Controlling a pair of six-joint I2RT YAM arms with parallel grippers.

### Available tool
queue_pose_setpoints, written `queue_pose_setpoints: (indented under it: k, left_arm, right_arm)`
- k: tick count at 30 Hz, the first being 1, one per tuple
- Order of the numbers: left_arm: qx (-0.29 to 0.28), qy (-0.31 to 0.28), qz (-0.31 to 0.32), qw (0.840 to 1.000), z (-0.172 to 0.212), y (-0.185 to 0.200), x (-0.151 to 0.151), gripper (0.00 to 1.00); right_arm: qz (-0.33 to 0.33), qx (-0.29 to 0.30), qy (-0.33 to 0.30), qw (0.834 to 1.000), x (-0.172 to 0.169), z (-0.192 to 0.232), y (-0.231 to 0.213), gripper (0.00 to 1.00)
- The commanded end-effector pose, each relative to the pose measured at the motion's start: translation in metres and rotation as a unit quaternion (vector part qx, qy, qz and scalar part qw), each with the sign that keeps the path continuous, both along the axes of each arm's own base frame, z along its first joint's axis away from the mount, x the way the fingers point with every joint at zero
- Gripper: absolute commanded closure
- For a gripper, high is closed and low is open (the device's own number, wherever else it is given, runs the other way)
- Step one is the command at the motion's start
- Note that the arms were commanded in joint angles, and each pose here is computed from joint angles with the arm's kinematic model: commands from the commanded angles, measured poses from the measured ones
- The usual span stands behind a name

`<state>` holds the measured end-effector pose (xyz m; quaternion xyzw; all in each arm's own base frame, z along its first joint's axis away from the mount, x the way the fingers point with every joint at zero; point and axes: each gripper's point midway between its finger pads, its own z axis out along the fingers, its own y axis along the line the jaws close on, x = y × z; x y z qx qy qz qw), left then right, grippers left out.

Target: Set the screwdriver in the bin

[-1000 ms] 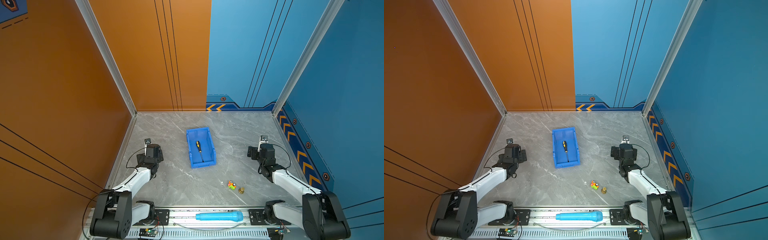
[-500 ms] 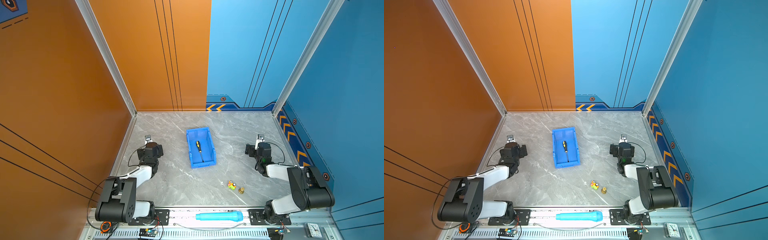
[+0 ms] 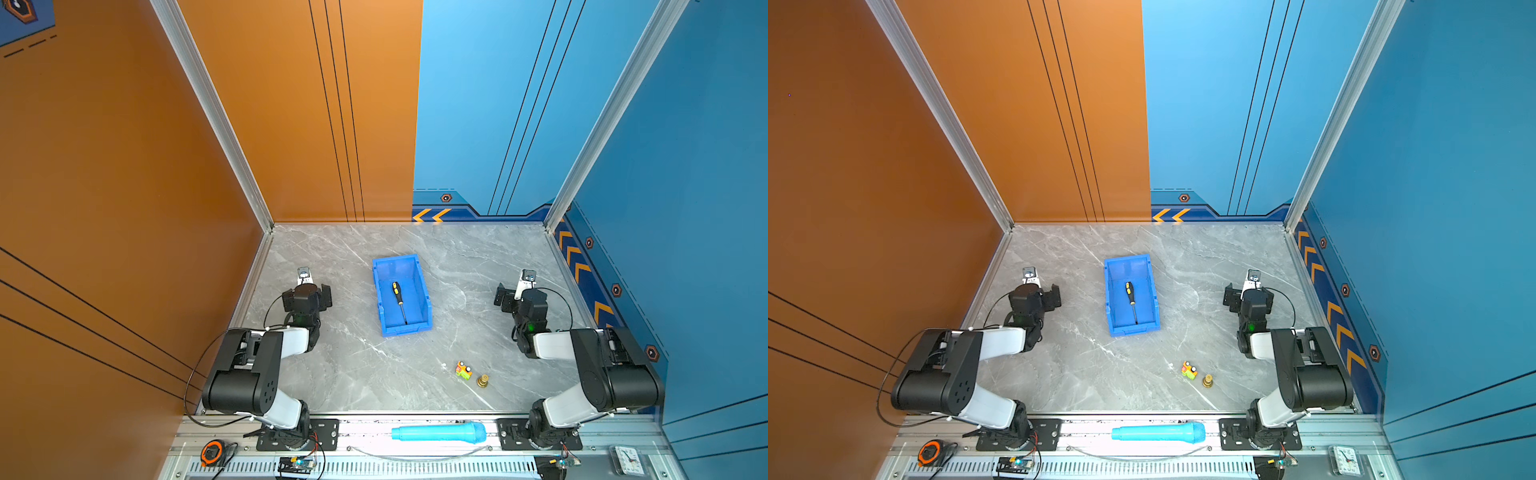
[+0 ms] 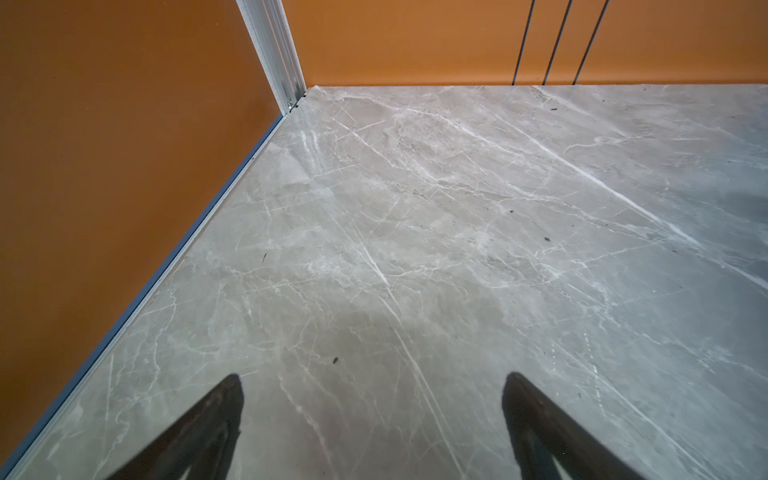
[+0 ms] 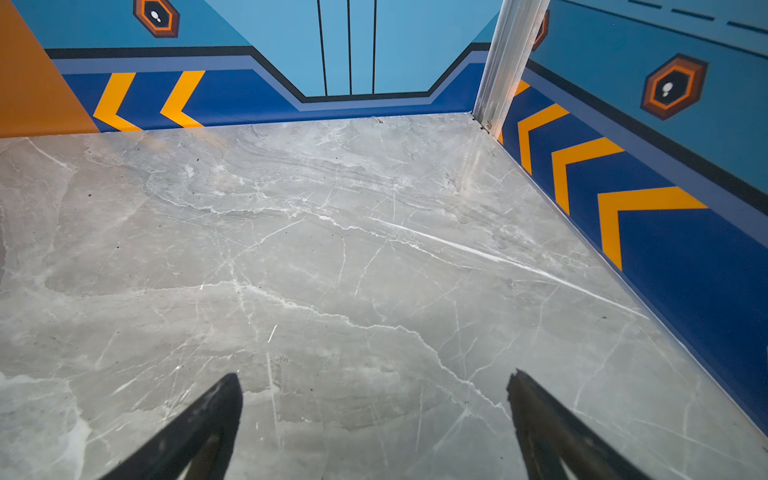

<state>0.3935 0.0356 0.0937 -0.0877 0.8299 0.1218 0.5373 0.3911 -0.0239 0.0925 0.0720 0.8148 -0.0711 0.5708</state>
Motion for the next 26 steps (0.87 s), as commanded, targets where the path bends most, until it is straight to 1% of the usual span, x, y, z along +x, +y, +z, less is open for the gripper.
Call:
queue_pose_setpoints:
  k: [1,3,4,6,9,19,22,26]
  left_arm:
    - [0.006,-0.017,-0.022,1.0,0.005,-0.007,0.002,0.02]
    - [-0.006,-0.023,-0.054,0.998,-0.003,-0.015,-0.001,0.02]
    - [0.004,-0.05,-0.061,0.997,-0.001,-0.017,0.0,0.02]
    - [0.0,-0.027,-0.062,0.998,-0.004,-0.019,-0.001,0.02]
    - [0.005,-0.039,-0.06,0.997,-0.002,-0.018,-0.001,0.02]
    - [0.006,-0.039,-0.065,0.997,-0.002,-0.02,0.0,0.02]
    - [-0.019,-0.031,-0.081,0.996,-0.004,-0.019,0.003,0.02]
    - [-0.013,-0.032,-0.084,0.996,-0.004,-0.022,0.002,0.02]
  right_arm:
    - [-0.001,0.009,-0.009,1.0,0.001,0.001,0.0,0.0]
    - [-0.001,0.01,-0.009,1.0,0.001,0.001,0.0,0.0]
    - [-0.001,0.009,-0.009,1.0,0.001,0.001,0.0,0.0]
    - [-0.001,0.009,-0.008,1.0,0.001,0.001,0.0,0.0]
    - [-0.001,0.011,-0.008,1.0,0.001,0.001,0.0,0.0]
    - [-0.002,0.011,-0.007,1.0,0.001,0.0,-0.001,0.0]
    - [0.0,0.016,-0.008,1.0,0.001,0.0,-0.001,0.0]
    - [0.002,0.019,-0.01,1.0,0.001,0.001,-0.001,0.0]
